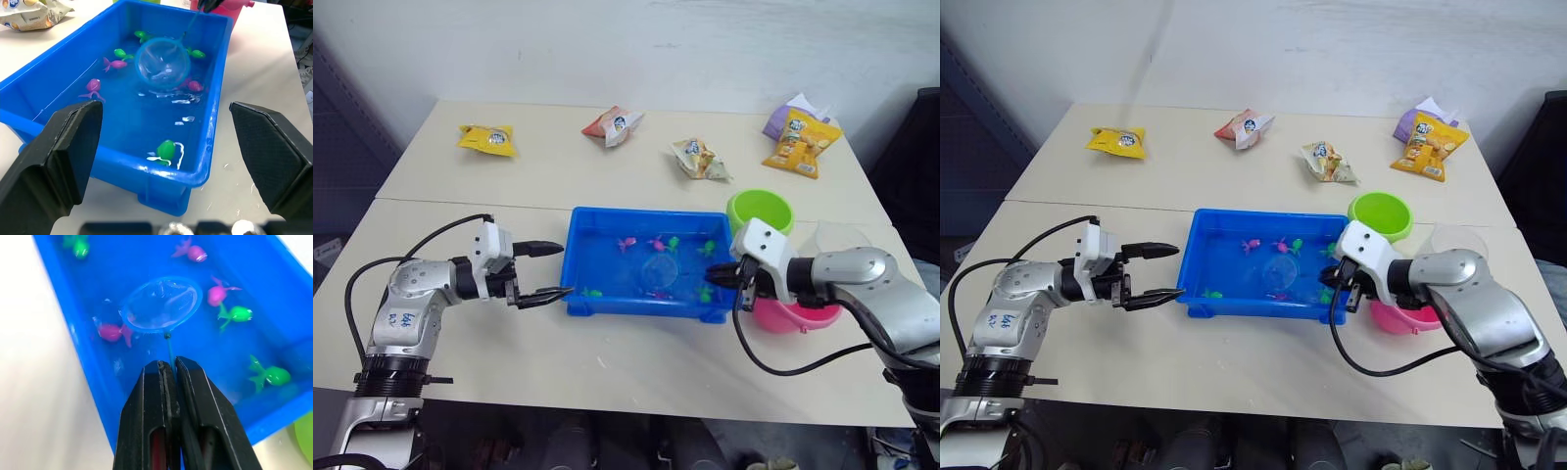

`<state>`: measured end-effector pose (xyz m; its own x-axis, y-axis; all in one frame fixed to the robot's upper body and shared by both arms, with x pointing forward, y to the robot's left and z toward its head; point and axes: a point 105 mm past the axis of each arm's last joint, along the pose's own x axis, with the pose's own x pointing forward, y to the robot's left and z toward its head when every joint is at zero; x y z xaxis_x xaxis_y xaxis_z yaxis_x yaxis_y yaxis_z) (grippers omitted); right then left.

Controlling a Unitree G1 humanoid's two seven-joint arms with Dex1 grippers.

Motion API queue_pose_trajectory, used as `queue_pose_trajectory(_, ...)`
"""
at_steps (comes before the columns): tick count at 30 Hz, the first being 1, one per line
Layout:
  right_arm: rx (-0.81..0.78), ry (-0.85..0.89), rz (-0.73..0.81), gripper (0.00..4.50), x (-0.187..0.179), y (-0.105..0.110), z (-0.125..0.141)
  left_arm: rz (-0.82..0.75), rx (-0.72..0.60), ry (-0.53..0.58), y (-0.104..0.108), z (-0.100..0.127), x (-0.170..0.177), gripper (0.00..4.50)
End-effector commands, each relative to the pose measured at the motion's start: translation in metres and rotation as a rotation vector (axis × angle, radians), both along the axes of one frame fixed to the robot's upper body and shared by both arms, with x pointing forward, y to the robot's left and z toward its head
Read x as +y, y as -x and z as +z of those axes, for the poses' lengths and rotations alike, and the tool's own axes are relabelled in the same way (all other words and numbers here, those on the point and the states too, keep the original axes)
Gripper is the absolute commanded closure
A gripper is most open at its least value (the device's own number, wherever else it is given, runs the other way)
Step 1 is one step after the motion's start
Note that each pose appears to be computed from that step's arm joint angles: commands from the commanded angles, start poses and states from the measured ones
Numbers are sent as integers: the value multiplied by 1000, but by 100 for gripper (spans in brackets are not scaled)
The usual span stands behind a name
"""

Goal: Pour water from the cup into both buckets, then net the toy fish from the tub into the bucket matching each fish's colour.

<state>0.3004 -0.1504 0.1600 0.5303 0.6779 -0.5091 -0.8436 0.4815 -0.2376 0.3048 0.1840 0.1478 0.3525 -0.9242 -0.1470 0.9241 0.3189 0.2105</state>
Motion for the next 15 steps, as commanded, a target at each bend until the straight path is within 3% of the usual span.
queue_pose_trajectory(1, -18, -21, -23, 450, -5, 2, 10, 18, -30, -4, 3, 2, 13, 4)
queue_pose_trajectory(6, -35, -10, -45, 450, -11, 2, 11, 22, -30, -2, 3, -2, 16, 4)
queue_pose_trajectory(15, -279, 346, 69, 450, -23, -14, 1, 23, -42, -7, 1, -4, 15, 4)
